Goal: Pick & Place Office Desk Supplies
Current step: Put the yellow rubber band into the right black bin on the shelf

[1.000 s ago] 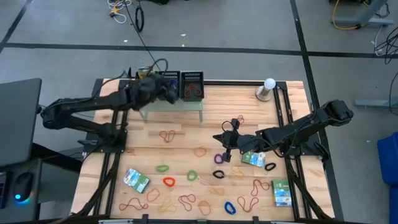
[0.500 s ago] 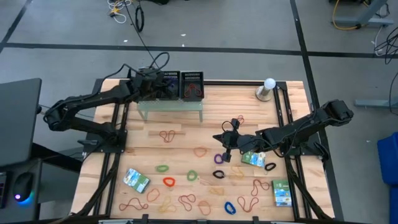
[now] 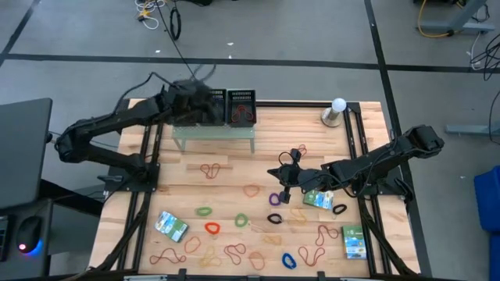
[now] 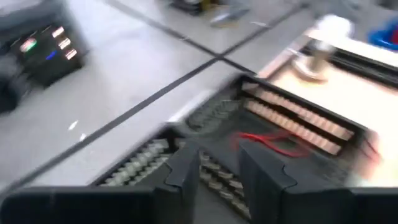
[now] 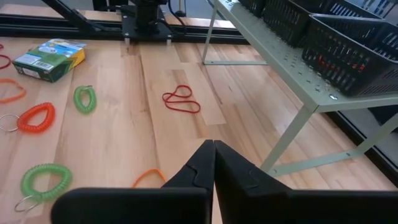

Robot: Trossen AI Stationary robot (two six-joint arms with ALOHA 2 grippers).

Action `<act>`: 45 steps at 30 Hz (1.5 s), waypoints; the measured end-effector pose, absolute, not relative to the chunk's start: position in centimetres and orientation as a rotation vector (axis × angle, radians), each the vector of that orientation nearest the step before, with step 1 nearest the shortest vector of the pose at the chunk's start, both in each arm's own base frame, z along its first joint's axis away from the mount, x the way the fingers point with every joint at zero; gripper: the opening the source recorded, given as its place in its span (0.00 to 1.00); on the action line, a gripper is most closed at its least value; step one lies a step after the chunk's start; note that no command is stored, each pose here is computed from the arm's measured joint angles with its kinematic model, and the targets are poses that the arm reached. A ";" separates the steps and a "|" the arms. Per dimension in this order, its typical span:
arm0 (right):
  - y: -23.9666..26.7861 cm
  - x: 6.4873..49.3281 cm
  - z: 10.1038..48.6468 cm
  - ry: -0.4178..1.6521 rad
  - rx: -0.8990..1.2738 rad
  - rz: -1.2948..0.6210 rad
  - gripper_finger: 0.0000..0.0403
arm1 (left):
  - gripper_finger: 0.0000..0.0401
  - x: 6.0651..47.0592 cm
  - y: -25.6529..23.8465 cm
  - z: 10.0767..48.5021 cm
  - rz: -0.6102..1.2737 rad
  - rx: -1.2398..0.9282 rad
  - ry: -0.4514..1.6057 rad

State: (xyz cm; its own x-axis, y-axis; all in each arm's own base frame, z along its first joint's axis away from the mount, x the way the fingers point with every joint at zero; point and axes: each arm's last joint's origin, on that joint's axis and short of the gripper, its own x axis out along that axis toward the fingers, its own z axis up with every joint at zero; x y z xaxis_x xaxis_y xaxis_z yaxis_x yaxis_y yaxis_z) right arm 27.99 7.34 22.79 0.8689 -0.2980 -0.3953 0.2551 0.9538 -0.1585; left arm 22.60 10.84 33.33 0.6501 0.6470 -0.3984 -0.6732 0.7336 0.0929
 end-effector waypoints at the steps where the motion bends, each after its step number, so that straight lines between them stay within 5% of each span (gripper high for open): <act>1: 7.3 28.0 22.8 0.429 -0.102 -0.290 0.02 | 0.22 22.9 10.1 33.1 0.709 -0.026 0.441; 8: 7.3 28.0 22.8 0.422 -0.066 -0.297 0.03 | 0.02 24.9 4.3 28.6 0.445 0.116 0.358; 19: 7.3 28.1 22.9 0.400 -0.020 -0.320 0.03 | 0.03 23.3 -0.9 23.3 0.214 0.040 0.000; 35: 7.0 28.4 23.2 0.359 0.128 -0.296 0.23 | 0.03 23.3 -0.9 22.2 0.173 -0.068 0.028; 45: 6.7 29.0 24.2 0.304 0.186 -0.165 0.15 | 0.04 24.7 -0.8 21.0 0.040 -0.257 0.091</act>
